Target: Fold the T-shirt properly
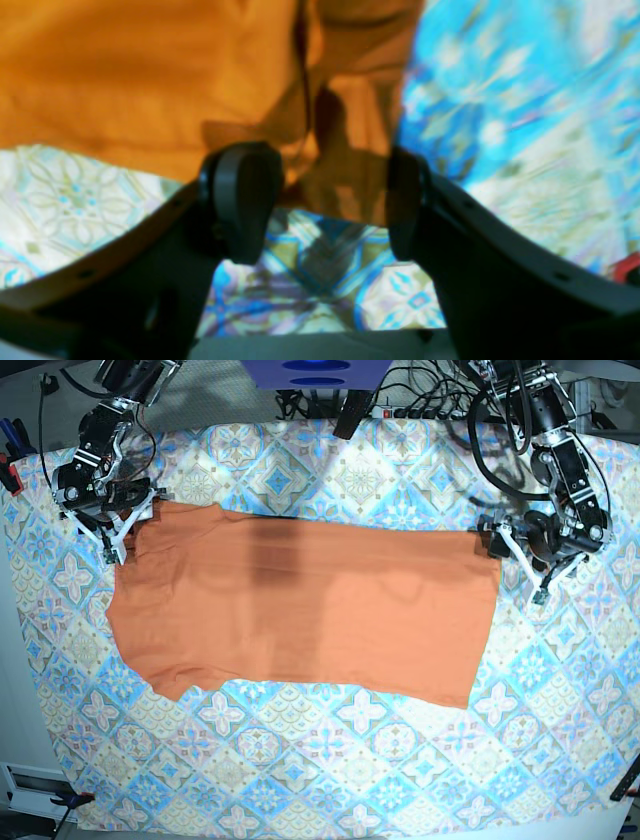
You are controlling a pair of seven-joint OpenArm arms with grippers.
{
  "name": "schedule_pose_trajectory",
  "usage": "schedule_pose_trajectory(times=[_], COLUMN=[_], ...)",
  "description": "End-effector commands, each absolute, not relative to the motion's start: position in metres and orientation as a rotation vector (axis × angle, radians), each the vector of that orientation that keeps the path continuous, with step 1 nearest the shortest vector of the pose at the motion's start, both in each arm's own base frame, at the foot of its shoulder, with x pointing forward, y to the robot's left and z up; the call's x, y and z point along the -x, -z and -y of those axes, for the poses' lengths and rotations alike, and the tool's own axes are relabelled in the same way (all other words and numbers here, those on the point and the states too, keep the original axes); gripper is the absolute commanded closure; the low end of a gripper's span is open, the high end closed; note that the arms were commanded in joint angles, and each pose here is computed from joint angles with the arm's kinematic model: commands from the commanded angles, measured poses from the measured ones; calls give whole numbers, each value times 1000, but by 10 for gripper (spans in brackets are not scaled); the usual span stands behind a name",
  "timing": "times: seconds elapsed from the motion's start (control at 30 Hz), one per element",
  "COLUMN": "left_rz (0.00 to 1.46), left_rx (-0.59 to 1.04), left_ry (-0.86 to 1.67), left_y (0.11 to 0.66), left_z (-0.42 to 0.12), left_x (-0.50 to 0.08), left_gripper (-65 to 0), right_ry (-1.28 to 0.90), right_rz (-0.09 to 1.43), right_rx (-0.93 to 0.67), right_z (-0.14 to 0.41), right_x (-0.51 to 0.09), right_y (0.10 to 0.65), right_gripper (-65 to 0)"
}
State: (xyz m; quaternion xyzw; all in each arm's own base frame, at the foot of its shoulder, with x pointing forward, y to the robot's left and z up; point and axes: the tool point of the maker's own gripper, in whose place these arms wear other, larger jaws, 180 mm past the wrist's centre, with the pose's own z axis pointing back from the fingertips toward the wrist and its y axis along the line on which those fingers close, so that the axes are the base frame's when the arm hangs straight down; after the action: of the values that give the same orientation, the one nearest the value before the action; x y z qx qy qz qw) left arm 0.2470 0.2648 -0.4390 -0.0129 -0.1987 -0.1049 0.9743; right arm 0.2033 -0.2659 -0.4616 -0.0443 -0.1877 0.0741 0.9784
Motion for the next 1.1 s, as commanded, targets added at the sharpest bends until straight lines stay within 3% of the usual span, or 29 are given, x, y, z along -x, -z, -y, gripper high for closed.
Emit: schedule_pose_trajectory(times=[0.0,0.2,0.87,1.07], left_rz=[414,401,371,377], left_rx=[19,107,155,215], left_ry=[204,147,268,314], left_y=[437,467,479,480], left_z=[-273,-267,-229,-204], left_x=[-253,-252,-248,-251], left_gripper=[-500,-500,-489,-380], right_ry=[-132,-67,-46,-100], right_rz=[450,411,342,335], right_rx=[99,51,-26,-37], right_z=[274,279,264,251], right_x=[-224,-221,-213,-217], right_y=[448,468,495,497], right_gripper=[-356,-356,-353,-351])
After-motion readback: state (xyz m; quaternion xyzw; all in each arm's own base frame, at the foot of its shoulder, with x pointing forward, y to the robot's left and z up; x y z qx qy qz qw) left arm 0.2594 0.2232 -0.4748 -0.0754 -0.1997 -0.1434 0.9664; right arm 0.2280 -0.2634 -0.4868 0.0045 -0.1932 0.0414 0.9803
